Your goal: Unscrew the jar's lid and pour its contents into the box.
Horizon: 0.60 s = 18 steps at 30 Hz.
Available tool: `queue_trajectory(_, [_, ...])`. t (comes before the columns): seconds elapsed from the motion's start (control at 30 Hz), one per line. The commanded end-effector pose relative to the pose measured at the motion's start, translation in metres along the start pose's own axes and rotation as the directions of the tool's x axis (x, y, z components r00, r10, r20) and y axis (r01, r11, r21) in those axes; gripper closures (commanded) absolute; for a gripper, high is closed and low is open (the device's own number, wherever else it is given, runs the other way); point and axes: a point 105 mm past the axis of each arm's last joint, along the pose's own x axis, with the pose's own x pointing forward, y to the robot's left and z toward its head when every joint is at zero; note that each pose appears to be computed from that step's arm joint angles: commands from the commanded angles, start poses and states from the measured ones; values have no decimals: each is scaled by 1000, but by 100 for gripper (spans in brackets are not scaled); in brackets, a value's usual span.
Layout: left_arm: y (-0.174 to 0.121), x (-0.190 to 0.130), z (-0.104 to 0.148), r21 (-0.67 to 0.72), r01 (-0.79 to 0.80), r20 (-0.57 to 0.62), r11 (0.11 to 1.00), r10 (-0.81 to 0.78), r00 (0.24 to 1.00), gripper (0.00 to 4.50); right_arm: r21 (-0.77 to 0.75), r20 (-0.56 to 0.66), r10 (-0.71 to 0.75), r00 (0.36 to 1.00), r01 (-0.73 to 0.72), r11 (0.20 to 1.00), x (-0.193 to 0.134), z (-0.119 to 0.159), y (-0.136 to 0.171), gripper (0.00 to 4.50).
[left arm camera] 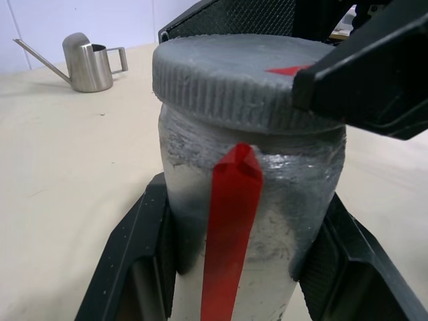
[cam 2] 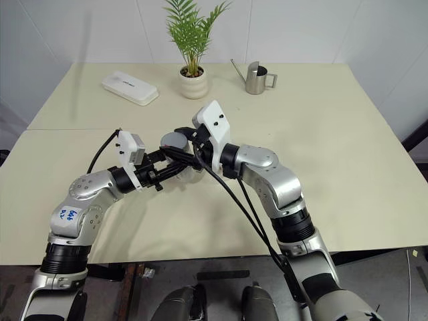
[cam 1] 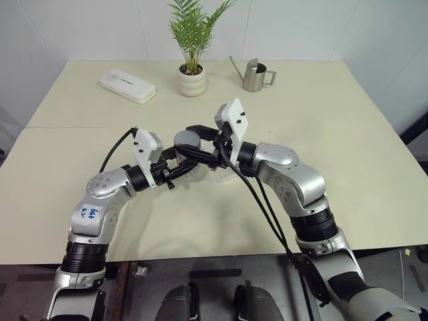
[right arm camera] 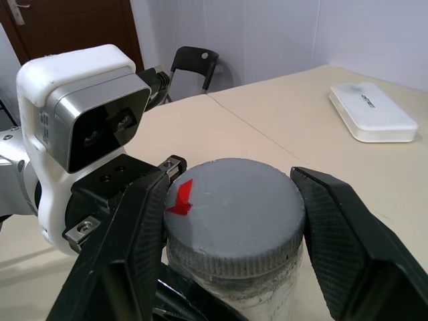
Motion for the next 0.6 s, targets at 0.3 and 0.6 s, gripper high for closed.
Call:
queue_trajectory(0.3, [-29, -5, 34, 38, 386, 93, 922, -388, 917, 260, -155, -5, 469, 883, -464, 872, -24, 40, 26, 194])
queue_trajectory(0.6, [-52, -4, 41, 60, 613, 50, 787, -616, 786, 260, -167, -98, 657, 748, -663, 730, -34, 59, 30, 194])
